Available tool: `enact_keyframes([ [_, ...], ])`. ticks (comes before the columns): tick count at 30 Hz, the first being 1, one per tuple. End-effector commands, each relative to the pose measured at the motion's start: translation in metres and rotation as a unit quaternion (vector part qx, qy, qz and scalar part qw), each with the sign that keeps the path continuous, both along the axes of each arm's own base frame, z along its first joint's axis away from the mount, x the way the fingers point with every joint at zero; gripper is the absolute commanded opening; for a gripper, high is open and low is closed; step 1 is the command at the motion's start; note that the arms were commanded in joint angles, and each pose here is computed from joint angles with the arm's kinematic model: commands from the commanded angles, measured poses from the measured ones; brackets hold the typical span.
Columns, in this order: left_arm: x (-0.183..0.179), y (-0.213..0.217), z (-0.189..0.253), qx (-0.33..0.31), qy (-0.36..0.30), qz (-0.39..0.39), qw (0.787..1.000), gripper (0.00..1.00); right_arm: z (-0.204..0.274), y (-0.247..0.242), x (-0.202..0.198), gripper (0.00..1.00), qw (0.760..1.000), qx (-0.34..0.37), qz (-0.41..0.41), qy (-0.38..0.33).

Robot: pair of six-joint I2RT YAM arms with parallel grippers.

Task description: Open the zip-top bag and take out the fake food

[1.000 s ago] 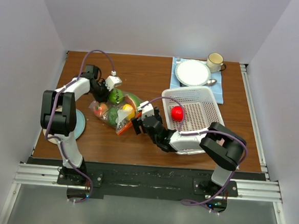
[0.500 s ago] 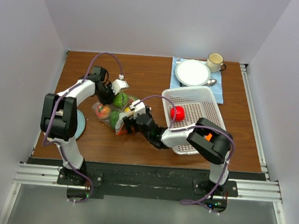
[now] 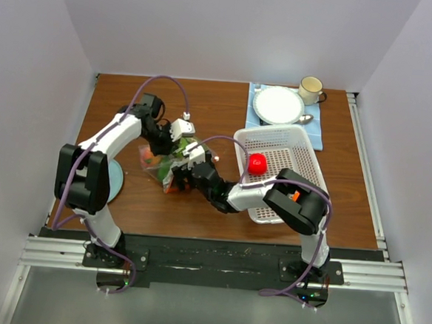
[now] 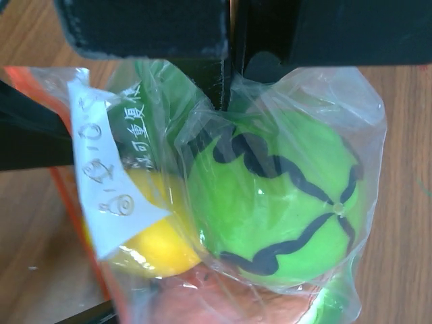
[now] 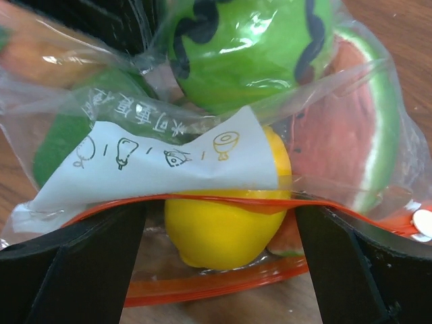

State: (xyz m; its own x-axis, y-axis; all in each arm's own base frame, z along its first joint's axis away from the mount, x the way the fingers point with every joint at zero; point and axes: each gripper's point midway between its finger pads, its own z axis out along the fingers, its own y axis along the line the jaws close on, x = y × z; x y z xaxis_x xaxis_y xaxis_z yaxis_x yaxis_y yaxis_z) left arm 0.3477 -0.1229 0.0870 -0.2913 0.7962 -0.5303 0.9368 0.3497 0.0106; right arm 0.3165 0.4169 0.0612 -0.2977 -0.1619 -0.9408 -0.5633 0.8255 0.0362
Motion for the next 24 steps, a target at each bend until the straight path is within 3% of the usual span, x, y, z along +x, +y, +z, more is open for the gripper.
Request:
enact_keyframes([
  [1,-0.032,-0.028,0.040,-0.070,0.037,-0.059,0.995,0.00,0.001,0.008,0.007,0.94,1.000,0.021,-0.007,-0.007],
  [8,-0.057,-0.033,0.064,-0.092,0.087,-0.096,0.987,0.00,-0.019,0.004,0.003,0.86,1.000,0.016,-0.010,0.008],
  [15,-0.065,-0.016,0.020,-0.047,0.119,-0.085,0.988,0.00,0.010,-0.014,-0.009,0.69,0.999,0.048,-0.006,-0.008],
  [19,-0.037,0.007,-0.001,-0.010,0.082,-0.030,0.996,0.00,0.042,-0.031,-0.024,0.60,0.998,0.069,0.000,-0.009],
  [21,-0.014,0.015,-0.004,-0.006,0.046,-0.004,0.999,0.00,0.040,-0.046,-0.035,0.57,0.999,0.053,-0.001,0.003],
  [22,0.003,0.023,-0.006,0.005,0.020,0.014,1.000,0.00,0.062,-0.053,-0.037,0.56,0.998,0.067,-0.003,-0.007],
  [24,0.019,0.032,-0.007,0.022,-0.005,0.041,0.999,0.00,0.057,-0.070,-0.048,0.55,0.999,0.040,-0.006,0.009],
])
